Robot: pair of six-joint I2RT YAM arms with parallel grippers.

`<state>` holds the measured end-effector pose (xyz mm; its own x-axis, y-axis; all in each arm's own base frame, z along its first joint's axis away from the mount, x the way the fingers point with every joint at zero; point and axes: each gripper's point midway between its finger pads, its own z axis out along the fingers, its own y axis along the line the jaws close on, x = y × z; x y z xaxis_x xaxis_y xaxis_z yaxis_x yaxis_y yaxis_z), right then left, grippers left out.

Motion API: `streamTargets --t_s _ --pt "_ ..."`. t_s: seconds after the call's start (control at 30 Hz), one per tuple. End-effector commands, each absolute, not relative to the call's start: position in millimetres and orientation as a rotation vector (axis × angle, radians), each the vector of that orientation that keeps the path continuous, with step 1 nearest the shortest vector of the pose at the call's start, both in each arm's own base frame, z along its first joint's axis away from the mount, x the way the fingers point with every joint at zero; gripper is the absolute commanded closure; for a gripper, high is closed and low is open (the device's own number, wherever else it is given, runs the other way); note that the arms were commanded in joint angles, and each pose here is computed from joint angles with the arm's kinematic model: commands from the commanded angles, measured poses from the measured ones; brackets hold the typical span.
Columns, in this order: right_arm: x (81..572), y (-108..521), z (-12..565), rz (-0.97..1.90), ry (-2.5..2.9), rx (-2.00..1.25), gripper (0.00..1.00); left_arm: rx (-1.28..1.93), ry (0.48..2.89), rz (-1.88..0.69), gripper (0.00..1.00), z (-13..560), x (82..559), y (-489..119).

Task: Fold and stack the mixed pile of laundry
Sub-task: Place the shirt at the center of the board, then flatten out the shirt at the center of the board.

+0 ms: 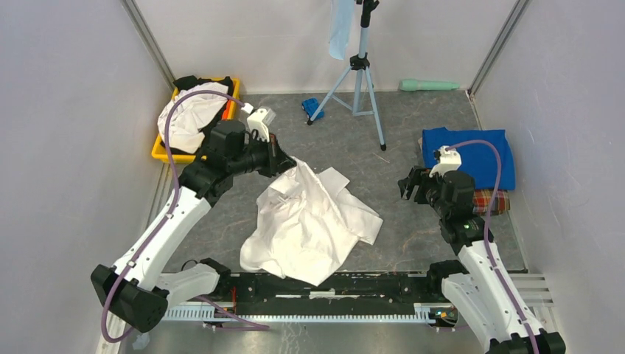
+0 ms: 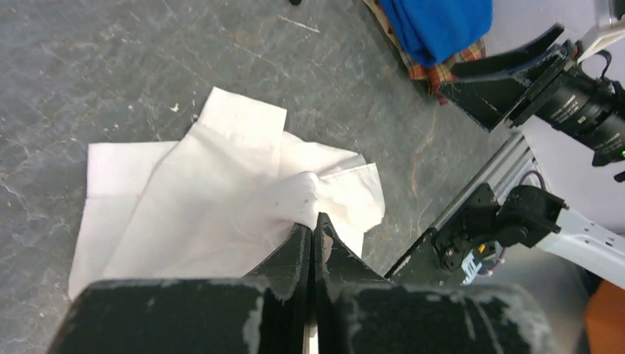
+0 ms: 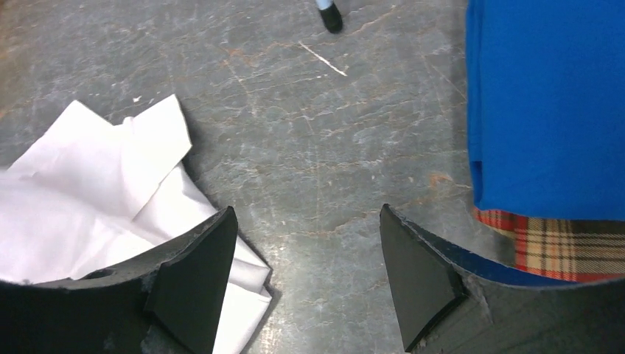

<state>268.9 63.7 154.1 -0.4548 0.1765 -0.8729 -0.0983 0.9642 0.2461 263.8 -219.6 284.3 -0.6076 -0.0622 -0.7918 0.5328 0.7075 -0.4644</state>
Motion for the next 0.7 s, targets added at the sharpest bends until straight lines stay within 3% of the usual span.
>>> streamTargets --t_s 0.0,0.2,0.47,0.67 --pt "269.8 85.9 165.2 0.448 1.954 -0.019 0.22 0.38 1.925 -1.038 0.98 323.9 252.8 -233.3" --pt "263.3 110.8 156.1 0.608 1.951 -0.093 0.22 0.403 1.935 -1.119 0.98 304.2 251.5 -251.8" --pt "252.9 143.7 139.8 0.817 1.966 -0.182 0.18 0.433 1.88 -0.867 0.98 335.2 247.0 -214.8" --pt "243.1 165.8 104.5 0.771 2.122 -0.26 0.18 0.288 1.818 -0.648 0.98 349.6 232.8 -161.3"
